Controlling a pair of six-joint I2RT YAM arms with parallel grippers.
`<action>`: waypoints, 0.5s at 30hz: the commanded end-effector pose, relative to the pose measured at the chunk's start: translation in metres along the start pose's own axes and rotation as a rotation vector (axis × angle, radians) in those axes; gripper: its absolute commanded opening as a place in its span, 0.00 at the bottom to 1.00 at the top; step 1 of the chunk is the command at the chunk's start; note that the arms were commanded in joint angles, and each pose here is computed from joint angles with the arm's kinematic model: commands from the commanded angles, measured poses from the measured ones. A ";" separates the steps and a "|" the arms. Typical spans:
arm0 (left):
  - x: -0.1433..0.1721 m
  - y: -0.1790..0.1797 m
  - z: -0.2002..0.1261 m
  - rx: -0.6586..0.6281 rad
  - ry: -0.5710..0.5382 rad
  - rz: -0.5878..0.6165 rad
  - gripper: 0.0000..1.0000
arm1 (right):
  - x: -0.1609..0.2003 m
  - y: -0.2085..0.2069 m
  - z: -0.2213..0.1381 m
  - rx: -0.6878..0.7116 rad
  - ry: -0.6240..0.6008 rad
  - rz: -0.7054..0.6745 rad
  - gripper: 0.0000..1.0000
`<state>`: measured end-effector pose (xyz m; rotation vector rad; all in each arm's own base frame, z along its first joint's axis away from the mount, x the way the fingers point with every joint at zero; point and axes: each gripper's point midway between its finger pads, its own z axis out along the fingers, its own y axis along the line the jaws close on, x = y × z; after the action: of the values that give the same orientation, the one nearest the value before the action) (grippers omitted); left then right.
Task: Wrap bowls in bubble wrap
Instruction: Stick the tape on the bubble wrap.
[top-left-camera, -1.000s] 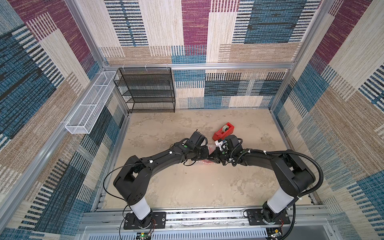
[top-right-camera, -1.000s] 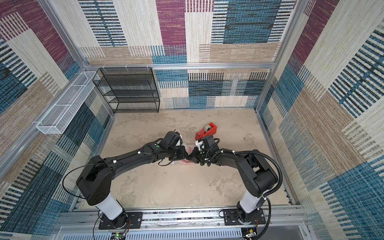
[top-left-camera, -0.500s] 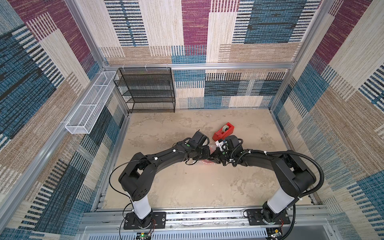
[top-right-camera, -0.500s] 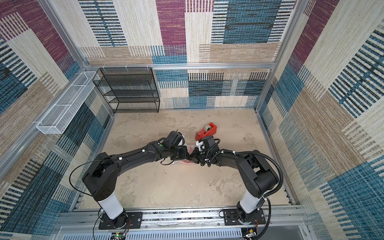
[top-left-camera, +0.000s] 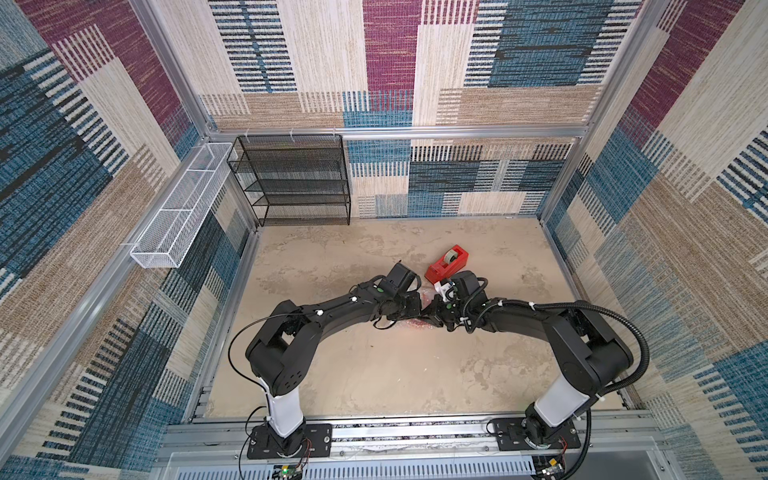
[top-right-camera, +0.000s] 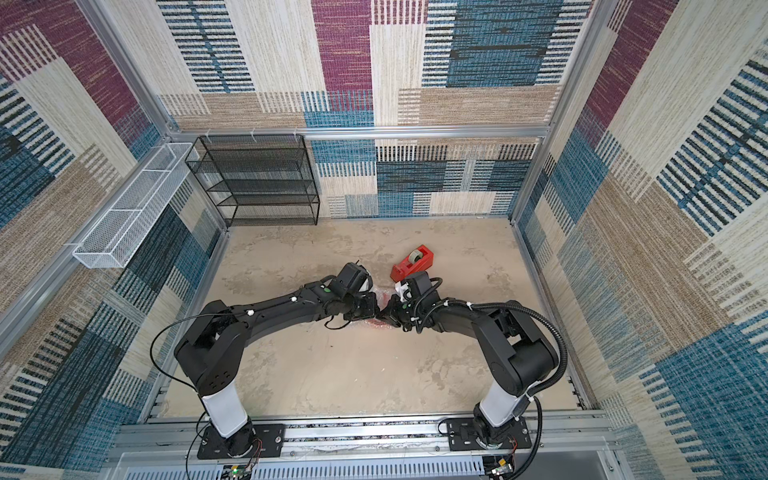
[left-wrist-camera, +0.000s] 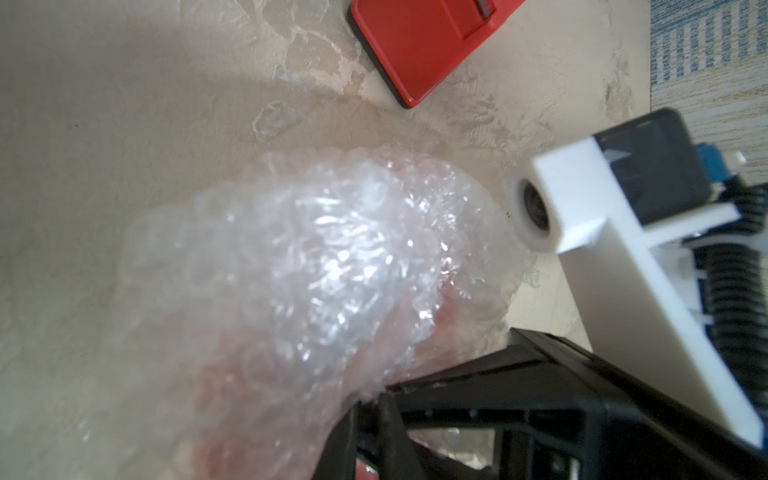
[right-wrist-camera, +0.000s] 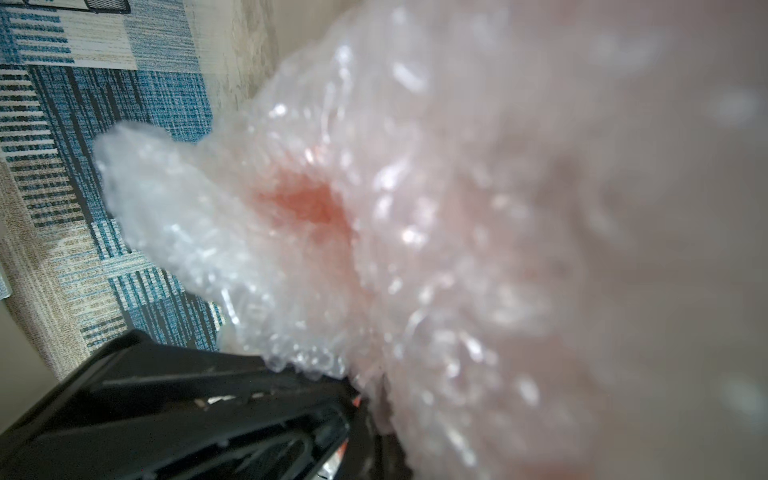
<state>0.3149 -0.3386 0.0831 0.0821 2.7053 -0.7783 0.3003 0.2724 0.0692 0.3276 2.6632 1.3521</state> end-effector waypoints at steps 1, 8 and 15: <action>-0.004 0.000 -0.002 -0.003 -0.024 0.024 0.15 | -0.002 0.012 -0.002 -0.030 -0.004 -0.034 0.00; -0.011 -0.009 -0.016 0.025 -0.057 0.032 0.15 | -0.003 0.015 -0.003 -0.012 -0.014 -0.050 0.00; -0.012 -0.005 -0.011 0.003 -0.049 0.034 0.15 | -0.005 0.017 -0.002 -0.016 -0.014 -0.051 0.00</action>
<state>0.3186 -0.3369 0.1002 0.0807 2.6564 -0.7833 0.3033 0.2775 0.0802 0.2886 2.6491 1.3492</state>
